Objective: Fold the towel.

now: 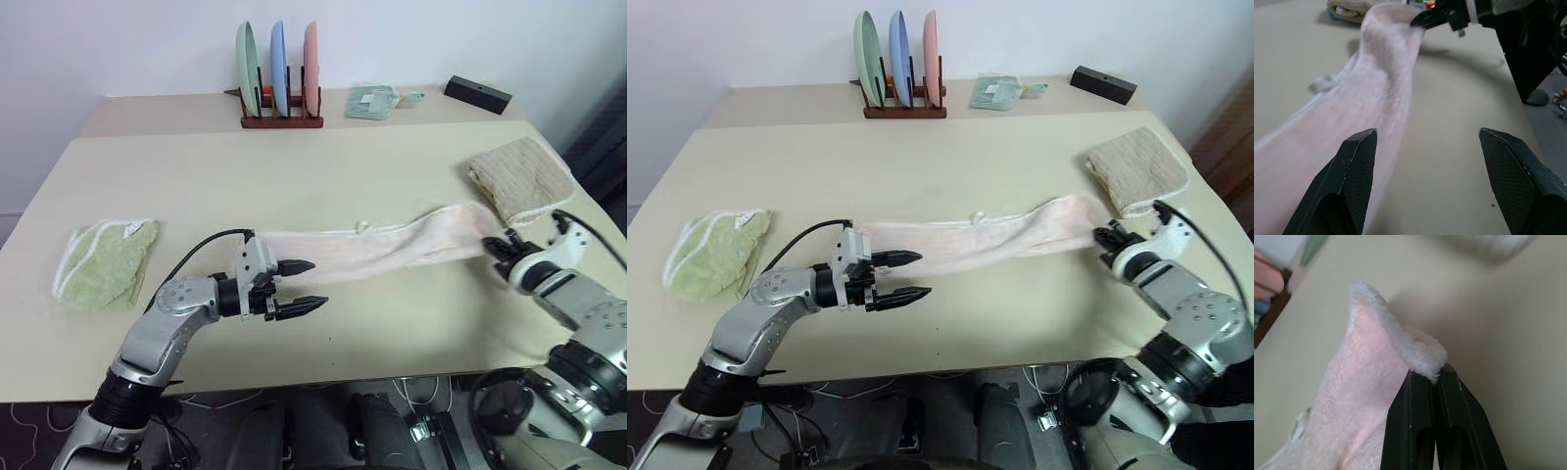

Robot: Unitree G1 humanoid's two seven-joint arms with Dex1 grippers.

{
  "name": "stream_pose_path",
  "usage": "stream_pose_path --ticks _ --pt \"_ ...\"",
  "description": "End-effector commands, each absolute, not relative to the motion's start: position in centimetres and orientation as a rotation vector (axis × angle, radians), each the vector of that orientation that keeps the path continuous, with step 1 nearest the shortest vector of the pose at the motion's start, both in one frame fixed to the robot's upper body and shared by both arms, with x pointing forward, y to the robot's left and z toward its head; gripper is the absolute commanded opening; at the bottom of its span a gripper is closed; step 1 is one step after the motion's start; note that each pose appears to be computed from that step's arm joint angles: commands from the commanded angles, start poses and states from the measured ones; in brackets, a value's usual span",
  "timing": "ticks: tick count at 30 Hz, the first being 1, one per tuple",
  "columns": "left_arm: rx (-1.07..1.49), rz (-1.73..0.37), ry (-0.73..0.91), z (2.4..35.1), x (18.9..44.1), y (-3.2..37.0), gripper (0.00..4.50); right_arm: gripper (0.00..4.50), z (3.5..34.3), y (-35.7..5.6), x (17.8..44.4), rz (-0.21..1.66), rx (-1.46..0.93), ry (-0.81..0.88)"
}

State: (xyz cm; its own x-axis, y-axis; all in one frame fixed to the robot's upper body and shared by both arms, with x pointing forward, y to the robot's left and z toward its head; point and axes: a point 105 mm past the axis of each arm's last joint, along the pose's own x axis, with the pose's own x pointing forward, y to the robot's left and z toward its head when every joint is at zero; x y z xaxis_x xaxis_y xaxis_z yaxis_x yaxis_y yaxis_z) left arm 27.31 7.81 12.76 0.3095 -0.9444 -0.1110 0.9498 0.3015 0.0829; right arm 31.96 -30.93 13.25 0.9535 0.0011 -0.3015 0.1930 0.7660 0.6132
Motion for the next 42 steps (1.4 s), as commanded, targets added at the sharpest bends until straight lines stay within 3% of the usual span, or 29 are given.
stream_pose_path --ticks 1,4,6,10,16,19,26,32,35,39,42 --pt "0.162 -1.255 -0.006 13.9 27.2 7.9 3.4 0.06 14.9 -31.2 31.9 -0.073 0.614 0.24" --pt "0.172 -1.257 0.0 13.7 27.4 7.9 3.4 0.06 16.1 -31.7 31.8 -0.06 0.463 0.224" --pt "0.178 -1.259 0.003 13.7 27.6 8.0 3.4 0.06 18.5 -29.5 32.0 0.081 0.243 0.175" --pt "0.183 -1.261 0.003 13.7 27.7 8.0 3.4 0.06 19.9 -25.8 31.8 0.294 -0.058 0.139" --pt "0.181 -1.263 0.001 13.8 27.7 7.7 3.4 0.06 15.0 -19.1 29.8 0.7 -0.579 0.257" --pt "0.176 -1.256 -0.003 13.8 27.8 7.7 3.4 0.06 13.4 -17.5 30.6 0.74 -0.631 0.252" --pt "0.172 -1.238 0.0 13.7 27.6 7.8 3.4 0.06 12.9 -14.4 31.6 0.798 -0.613 0.205" --pt "0.166 -1.225 0.0 13.6 27.6 7.8 3.4 0.06 12.1 -13.7 31.0 0.869 -0.664 0.22" --pt "0.165 -1.221 0.001 13.6 27.6 7.8 3.4 0.94 12.1 -14.0 30.1 0.931 -0.661 0.235" --pt "0.159 -1.212 0.002 13.6 27.6 7.9 3.4 2.83 14.9 -15.6 30.4 0.892 -0.581 0.171" --pt "0.139 -1.207 0.012 13.5 27.4 7.8 3.4 2.83 16.8 -17.2 29.8 0.909 -0.555 0.134"
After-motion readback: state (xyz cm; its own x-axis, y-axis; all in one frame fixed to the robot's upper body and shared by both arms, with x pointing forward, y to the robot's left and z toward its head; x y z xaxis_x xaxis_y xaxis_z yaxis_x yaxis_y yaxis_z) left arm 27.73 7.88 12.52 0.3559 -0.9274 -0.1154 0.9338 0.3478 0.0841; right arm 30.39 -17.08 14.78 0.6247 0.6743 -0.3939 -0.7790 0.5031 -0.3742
